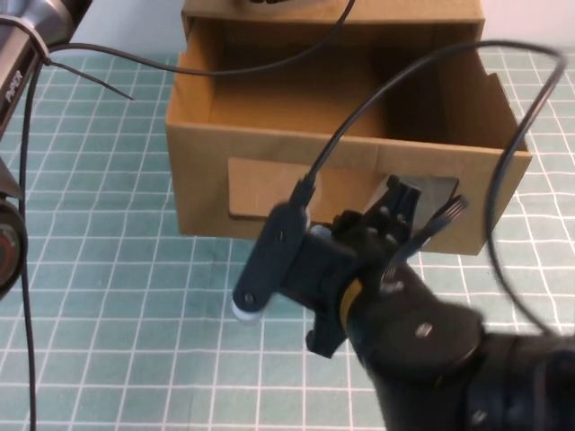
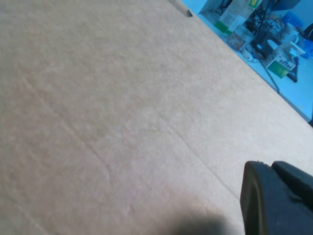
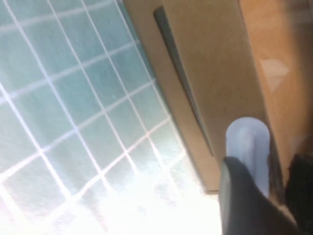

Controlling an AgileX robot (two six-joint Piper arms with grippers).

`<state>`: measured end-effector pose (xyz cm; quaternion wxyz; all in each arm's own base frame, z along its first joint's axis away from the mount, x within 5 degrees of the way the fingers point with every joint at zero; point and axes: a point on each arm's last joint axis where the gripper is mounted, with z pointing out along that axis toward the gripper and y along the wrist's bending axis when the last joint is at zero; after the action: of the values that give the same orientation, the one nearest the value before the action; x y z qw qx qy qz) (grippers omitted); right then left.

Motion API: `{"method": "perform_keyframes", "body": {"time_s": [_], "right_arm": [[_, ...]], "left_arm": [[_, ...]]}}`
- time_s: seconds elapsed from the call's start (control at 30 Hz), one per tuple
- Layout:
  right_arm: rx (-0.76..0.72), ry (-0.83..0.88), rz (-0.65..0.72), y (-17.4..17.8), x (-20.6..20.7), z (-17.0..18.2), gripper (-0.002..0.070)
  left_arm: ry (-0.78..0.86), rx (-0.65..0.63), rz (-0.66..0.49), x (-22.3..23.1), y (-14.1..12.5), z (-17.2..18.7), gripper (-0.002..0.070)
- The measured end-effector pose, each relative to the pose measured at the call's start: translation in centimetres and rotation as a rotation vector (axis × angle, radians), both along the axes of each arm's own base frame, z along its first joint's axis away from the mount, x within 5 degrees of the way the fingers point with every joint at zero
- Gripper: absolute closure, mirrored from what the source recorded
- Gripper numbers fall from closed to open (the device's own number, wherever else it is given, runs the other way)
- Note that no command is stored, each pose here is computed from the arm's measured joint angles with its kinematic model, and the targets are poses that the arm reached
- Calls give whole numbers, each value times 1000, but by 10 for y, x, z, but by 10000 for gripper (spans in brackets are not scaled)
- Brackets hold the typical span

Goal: Open the shoe box
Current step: 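Pull the top drawer of the cardboard box fully open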

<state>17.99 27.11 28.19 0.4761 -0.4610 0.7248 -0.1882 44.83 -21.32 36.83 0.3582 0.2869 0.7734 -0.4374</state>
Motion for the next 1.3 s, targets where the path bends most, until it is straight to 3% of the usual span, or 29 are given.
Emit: {"method": "perform_keyframes", "body": {"time_s": [0.17, 0.37, 0.53, 0.67, 0.83, 1.03, 1.17, 1.3], "right_arm": [[177, 128, -9, 1, -9, 36, 365], [228, 308, 106, -6, -29, 70, 146], [241, 353, 172, -22, -42, 89, 108], [311, 270, 203, -53, -52, 122, 108], [251, 108, 213, -107, -64, 157, 213], [179, 100, 70, -158, -74, 166, 585], [217, 100, 64, -176, -81, 169, 669], [265, 112, 118, -185, -89, 160, 685]], "left_arm": [[22, -43, -23, -2, 1, 4, 680], [67, -48, -50, -13, 11, 19, 680], [73, -15, -12, -27, 28, 45, 680], [-32, -20, 36, -59, 52, 98, 680], [-209, 61, 165, -123, 83, 165, 680], [-418, 166, 343, -223, 121, 224, 680], [-448, 249, 422, -281, 142, 222, 680], [-373, 346, 453, -325, 157, 181, 680]]}}
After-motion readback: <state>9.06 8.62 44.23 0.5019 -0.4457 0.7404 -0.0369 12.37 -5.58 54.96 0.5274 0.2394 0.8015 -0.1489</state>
